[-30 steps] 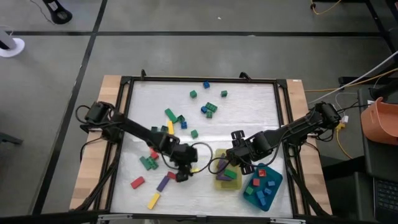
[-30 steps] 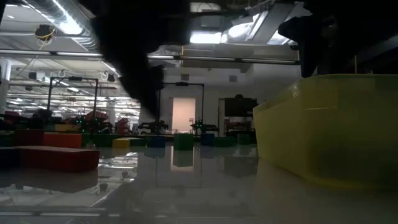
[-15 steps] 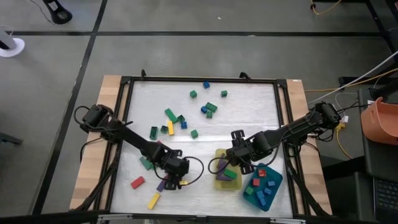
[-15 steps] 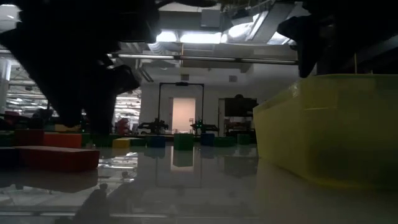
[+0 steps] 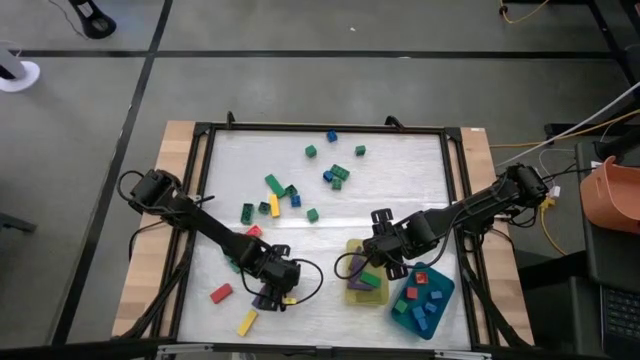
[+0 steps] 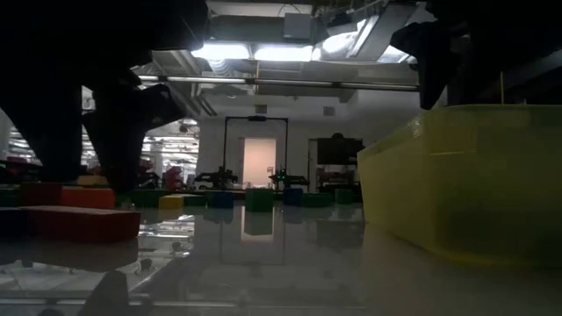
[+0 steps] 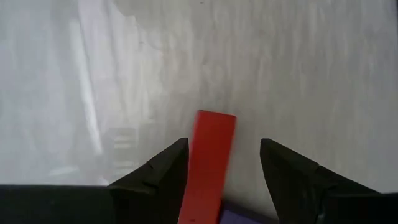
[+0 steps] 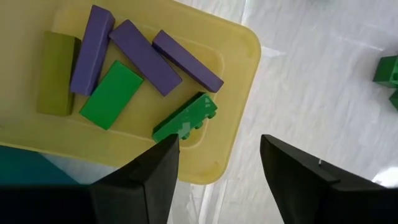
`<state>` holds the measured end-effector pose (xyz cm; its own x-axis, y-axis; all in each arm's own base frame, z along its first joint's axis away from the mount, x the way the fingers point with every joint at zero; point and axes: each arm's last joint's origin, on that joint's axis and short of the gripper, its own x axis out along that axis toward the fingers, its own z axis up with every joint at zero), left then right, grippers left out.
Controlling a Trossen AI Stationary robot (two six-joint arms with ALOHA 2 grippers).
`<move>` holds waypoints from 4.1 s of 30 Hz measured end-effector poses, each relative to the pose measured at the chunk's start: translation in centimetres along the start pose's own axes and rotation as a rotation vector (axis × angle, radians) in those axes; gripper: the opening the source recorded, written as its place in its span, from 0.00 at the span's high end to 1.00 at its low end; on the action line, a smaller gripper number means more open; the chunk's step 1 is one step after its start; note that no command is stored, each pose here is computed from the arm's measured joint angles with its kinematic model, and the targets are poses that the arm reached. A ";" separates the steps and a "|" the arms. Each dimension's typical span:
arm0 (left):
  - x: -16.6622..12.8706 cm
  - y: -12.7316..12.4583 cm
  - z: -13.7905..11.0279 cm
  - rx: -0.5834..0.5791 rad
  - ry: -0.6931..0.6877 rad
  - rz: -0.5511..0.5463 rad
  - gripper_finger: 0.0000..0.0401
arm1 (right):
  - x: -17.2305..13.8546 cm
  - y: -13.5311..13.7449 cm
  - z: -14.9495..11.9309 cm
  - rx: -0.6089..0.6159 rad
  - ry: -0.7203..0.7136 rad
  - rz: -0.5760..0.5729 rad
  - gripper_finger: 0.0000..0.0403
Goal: Sort blocks by size
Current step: Put the long orange block into the yellow bin, then put the small green game piece into the blue bin
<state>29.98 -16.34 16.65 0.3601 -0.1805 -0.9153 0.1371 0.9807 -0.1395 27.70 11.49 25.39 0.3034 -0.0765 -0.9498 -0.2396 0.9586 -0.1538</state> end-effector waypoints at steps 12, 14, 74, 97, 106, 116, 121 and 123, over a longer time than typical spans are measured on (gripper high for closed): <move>0.7 -0.3 -0.4 0.023 0.005 0.068 0.54 | 0.0 0.0 0.0 0.001 -0.003 0.000 0.44; 0.8 -0.4 -0.4 0.028 0.003 0.065 0.54 | 0.0 0.0 0.0 0.001 -0.003 0.000 0.44; 3.7 9.3 10.3 -0.023 -0.991 0.099 0.68 | 1.7 -16.3 -2.9 -0.005 0.175 -0.231 0.44; -5.6 13.3 4.8 -0.102 -0.786 0.230 0.68 | 2.8 -31.0 -8.9 0.303 -0.269 -0.179 0.44; -5.5 14.2 2.1 -0.159 -0.751 0.240 0.68 | 8.6 -32.0 -9.0 0.320 -0.156 -0.131 0.44; -4.8 14.2 1.2 -0.160 -0.713 0.241 0.68 | 11.0 -34.4 -8.0 0.311 -0.060 -0.154 0.44; -4.3 14.3 0.6 -0.161 -0.691 0.243 0.68 | 11.8 -34.6 -8.0 0.316 0.020 -0.115 0.44; -4.2 14.3 0.4 -0.161 -0.685 0.244 0.68 | 11.8 -34.7 -8.0 0.318 0.027 -0.115 0.44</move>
<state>30.77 -1.57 18.64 0.8650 0.0889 -0.4939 -0.1382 0.9883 -0.0642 32.19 -24.90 17.29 0.2862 -0.1923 -0.9387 0.0960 0.9805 -0.1715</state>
